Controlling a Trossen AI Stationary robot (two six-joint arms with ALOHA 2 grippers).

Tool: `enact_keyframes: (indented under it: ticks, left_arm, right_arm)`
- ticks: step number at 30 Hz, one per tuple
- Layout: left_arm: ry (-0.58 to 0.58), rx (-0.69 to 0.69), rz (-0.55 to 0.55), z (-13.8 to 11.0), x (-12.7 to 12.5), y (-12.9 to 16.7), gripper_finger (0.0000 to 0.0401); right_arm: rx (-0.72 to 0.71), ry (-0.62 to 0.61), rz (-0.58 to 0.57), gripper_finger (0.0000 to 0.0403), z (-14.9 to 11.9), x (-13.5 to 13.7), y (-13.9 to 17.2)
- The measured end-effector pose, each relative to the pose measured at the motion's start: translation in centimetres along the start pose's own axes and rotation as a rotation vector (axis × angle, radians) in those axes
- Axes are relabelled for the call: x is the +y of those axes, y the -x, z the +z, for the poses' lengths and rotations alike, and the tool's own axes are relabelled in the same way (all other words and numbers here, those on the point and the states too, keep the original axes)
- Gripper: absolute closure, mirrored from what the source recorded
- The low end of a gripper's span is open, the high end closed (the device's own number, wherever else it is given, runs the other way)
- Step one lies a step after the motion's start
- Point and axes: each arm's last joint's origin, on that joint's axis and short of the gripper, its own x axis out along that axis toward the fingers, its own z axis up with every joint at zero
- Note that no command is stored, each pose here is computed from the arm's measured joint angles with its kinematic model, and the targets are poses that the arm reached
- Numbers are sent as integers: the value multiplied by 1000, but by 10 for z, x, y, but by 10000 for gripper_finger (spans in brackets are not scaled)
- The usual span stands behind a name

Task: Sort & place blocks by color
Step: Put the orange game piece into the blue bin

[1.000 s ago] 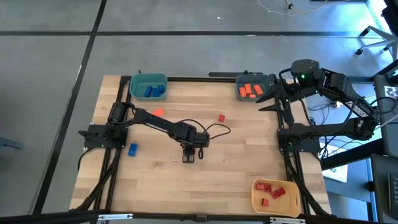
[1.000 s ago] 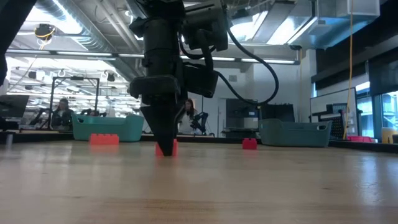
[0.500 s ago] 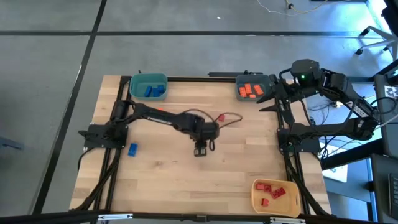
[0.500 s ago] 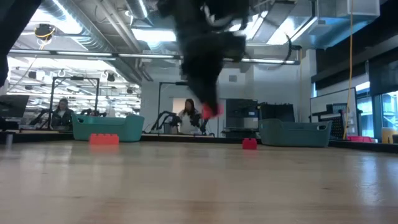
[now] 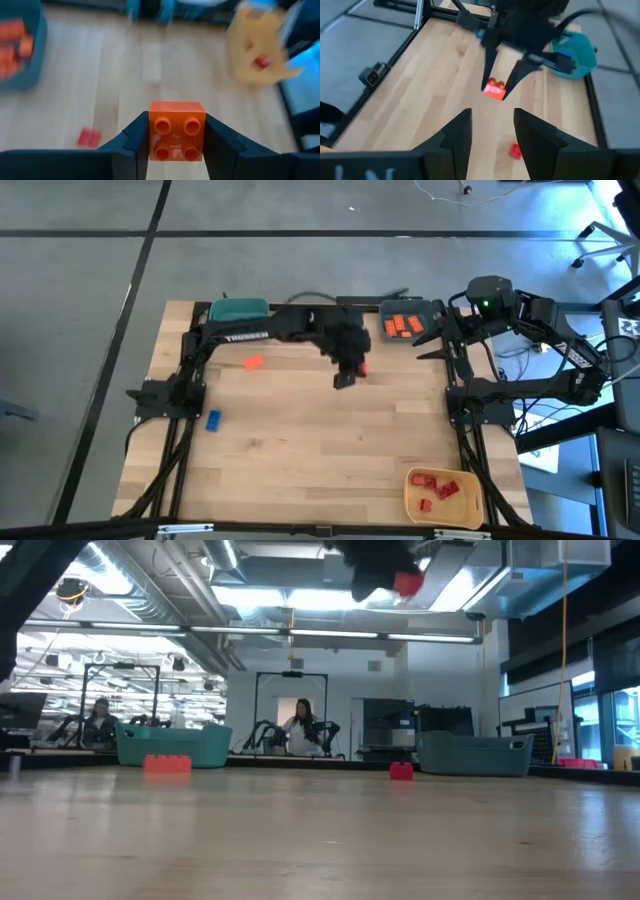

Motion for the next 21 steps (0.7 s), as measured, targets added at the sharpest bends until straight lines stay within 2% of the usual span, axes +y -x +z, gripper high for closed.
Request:
enact_keyframes:
  ticks: [4, 10, 21]
  left_arm:
    - [-15, -124, -123, 22, 3, 22, 272]
    - [19, -233, -287, 35, 3, 30, 272]
    - [94, -240, -334, 37, 9, 33, 272]
  right_arm:
    - [-2, 90, -2, 254, 1, -2, -2]
    - [-10, 225, -1, 254, 9, -7, -17]
    - [54, 428, -17, 254, 23, -10, -61]
